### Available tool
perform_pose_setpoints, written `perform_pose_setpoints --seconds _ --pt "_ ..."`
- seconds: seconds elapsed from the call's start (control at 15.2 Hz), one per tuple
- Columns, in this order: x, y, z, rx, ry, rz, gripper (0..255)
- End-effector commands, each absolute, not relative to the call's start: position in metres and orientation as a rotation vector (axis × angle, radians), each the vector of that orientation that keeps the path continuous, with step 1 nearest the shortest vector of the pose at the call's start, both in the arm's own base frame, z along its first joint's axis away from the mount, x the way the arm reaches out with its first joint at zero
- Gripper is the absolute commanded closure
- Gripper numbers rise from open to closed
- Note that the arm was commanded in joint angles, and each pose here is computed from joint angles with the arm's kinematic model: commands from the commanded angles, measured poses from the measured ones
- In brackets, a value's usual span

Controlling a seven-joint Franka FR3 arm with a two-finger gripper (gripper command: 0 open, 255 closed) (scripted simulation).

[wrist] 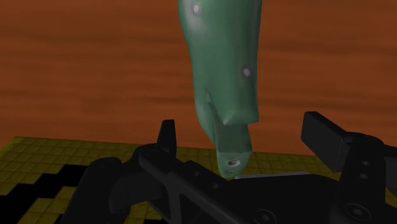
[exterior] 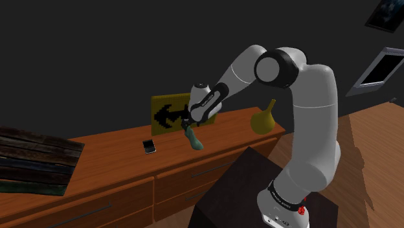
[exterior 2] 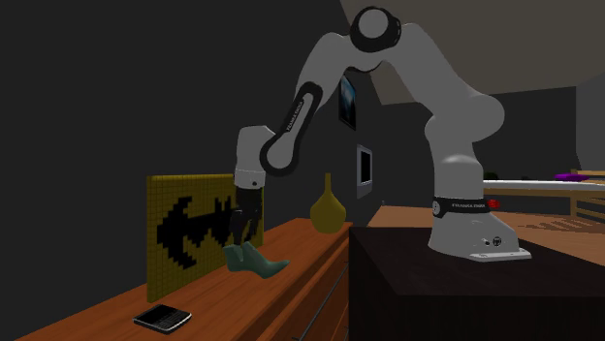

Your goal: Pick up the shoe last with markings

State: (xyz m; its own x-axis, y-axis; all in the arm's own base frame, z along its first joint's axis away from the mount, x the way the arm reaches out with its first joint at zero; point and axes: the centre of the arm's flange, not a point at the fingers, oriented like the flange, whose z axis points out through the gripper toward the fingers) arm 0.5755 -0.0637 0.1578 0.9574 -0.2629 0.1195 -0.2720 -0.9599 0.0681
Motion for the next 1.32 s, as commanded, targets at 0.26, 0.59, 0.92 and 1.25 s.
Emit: perform_pose_setpoints --seconds 0.26,0.59,0.92,1.25 --pt "0.577 -0.064 0.122 3.024 -0.417 0.169 0" --pt "0.577 -0.063 0.122 3.024 -0.417 0.169 255" --pt "0.578 -0.063 0.122 3.024 -0.417 0.169 255" --pt "0.577 -0.064 0.138 3.024 -0.417 0.169 255"
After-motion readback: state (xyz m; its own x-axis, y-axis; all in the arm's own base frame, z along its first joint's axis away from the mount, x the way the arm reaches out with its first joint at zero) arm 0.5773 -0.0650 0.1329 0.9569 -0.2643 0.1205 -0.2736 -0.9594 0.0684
